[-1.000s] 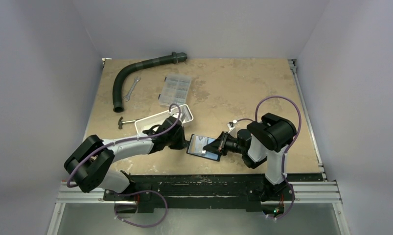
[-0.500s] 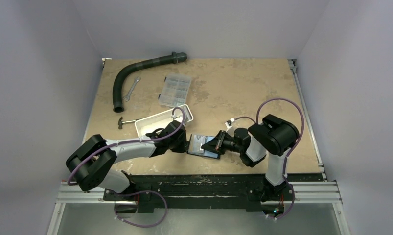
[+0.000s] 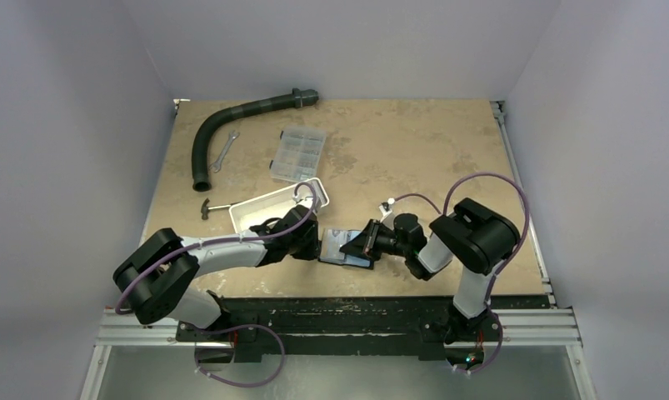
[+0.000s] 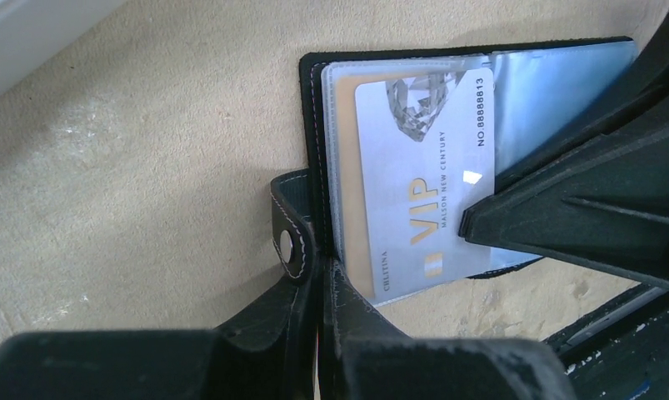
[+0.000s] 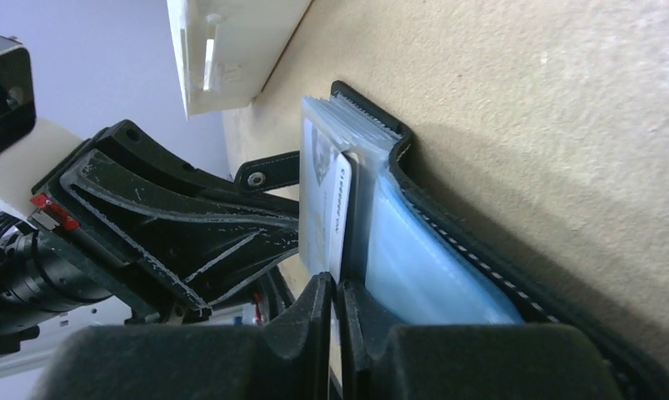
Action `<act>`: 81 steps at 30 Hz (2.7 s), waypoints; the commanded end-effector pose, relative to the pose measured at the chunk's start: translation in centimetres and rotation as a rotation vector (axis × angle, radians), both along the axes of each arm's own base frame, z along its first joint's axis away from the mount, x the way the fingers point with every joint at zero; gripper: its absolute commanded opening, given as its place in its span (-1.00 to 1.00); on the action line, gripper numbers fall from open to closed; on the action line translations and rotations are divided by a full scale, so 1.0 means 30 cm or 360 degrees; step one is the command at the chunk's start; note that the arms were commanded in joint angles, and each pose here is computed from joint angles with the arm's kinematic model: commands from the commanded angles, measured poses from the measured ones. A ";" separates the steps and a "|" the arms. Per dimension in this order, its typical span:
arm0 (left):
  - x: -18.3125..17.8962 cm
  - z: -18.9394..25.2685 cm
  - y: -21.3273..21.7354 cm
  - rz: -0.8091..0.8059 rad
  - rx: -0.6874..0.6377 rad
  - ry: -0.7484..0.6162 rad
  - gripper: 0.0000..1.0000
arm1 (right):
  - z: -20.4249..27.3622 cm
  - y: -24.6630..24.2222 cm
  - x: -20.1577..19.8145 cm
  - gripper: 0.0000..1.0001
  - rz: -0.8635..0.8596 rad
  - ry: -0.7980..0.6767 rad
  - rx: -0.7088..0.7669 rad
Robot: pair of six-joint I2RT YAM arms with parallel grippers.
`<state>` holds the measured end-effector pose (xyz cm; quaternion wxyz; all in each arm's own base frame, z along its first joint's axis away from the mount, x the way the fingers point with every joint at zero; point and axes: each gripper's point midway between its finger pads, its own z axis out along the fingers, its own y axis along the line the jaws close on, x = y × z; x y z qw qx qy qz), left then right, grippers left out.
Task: Put the credit cards into the card holder
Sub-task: Insert the credit card into the card holder.
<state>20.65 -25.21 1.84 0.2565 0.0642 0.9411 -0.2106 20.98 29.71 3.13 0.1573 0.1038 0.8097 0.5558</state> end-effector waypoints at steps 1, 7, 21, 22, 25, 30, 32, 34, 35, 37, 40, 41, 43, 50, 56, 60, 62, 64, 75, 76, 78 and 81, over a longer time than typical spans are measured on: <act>-0.021 0.027 -0.063 -0.0073 -0.0057 0.0011 -0.94 | 0.014 0.040 -0.014 -0.63 0.0122 -0.0142 -0.0141; -0.024 0.018 -0.043 -0.0072 -0.0012 0.0002 -0.94 | 0.019 -0.019 0.000 -0.36 0.0150 -0.0265 -0.0439; -0.028 0.057 -0.096 -0.0139 -0.0118 0.0018 -0.93 | 0.043 -0.019 0.001 -0.03 0.0274 -0.0342 -0.0673; -0.027 0.059 -0.099 -0.0141 -0.0123 0.0018 -0.93 | 0.043 -0.014 -0.003 -0.03 0.0283 -0.0350 -0.0690; -0.029 0.062 -0.104 -0.0148 -0.0134 0.0021 -0.93 | 0.067 0.018 -0.004 0.01 0.0304 -0.0398 -0.0718; -0.033 0.063 -0.109 -0.0149 -0.0153 0.0029 -0.93 | 0.078 0.058 -0.002 0.04 0.0340 -0.0448 -0.0777; -0.036 0.065 -0.114 -0.0152 -0.0168 0.0036 -0.93 | 0.078 0.077 -0.001 0.09 0.0366 -0.0468 -0.0816; -0.037 0.068 -0.118 -0.0149 -0.0182 0.0039 -0.93 | 0.065 0.091 -0.010 0.13 0.0400 -0.0475 -0.0880; -0.036 0.071 -0.120 -0.0149 -0.0187 0.0037 -0.94 | 0.062 0.099 -0.010 0.14 0.0410 -0.0486 -0.0899; -0.034 0.075 -0.118 -0.0145 -0.0186 0.0031 -0.93 | 0.050 0.104 -0.017 0.14 0.0428 -0.0487 -0.0937; -0.031 0.078 -0.111 -0.0138 -0.0173 0.0017 -0.93 | 0.051 0.111 -0.027 0.20 0.0468 -0.0528 -0.0958; -0.030 0.076 -0.107 -0.0136 -0.0162 0.0015 -0.93 | 0.050 0.110 -0.030 0.24 0.0482 -0.0544 -0.0974; -0.027 0.073 -0.096 -0.0124 -0.0135 0.0010 -0.93 | 0.056 0.111 -0.041 0.32 0.0510 -0.0547 -0.0960; 0.005 0.122 -0.025 -0.0047 -0.0059 -0.0073 -0.91 | 0.113 0.063 -0.017 0.43 0.0433 -0.0551 -0.0798; 0.041 0.160 0.005 -0.0008 -0.0095 -0.0104 -0.89 | 0.143 0.052 0.005 0.46 0.0406 -0.0543 -0.0698; 0.044 0.144 -0.034 -0.0052 -0.0141 -0.0074 -0.90 | 0.135 0.043 0.027 0.47 0.0380 -0.0539 -0.0735; 0.044 0.122 -0.054 -0.0064 -0.0163 -0.0045 -0.91 | 0.117 0.038 0.044 0.47 0.0372 -0.0549 -0.0784; 0.044 0.109 -0.067 -0.0071 -0.0180 -0.0028 -0.91 | 0.100 0.037 0.057 0.46 0.0371 -0.0547 -0.0835; 0.039 0.050 -0.067 -0.0072 -0.0144 0.0018 -0.92 | 0.125 0.150 0.013 0.43 0.0499 -0.0617 -0.0733; 0.030 0.040 -0.069 -0.0076 -0.0148 0.0034 -0.92 | 0.131 0.155 0.011 0.43 0.0499 -0.0628 -0.0734; 0.030 0.036 -0.084 -0.0081 -0.0188 0.0028 -0.93 | 0.141 0.167 0.005 0.42 0.0513 -0.0668 -0.0741; 0.025 0.030 -0.091 -0.0084 -0.0200 0.0038 -0.93 | 0.147 0.192 -0.013 0.42 0.0565 -0.0734 -0.0756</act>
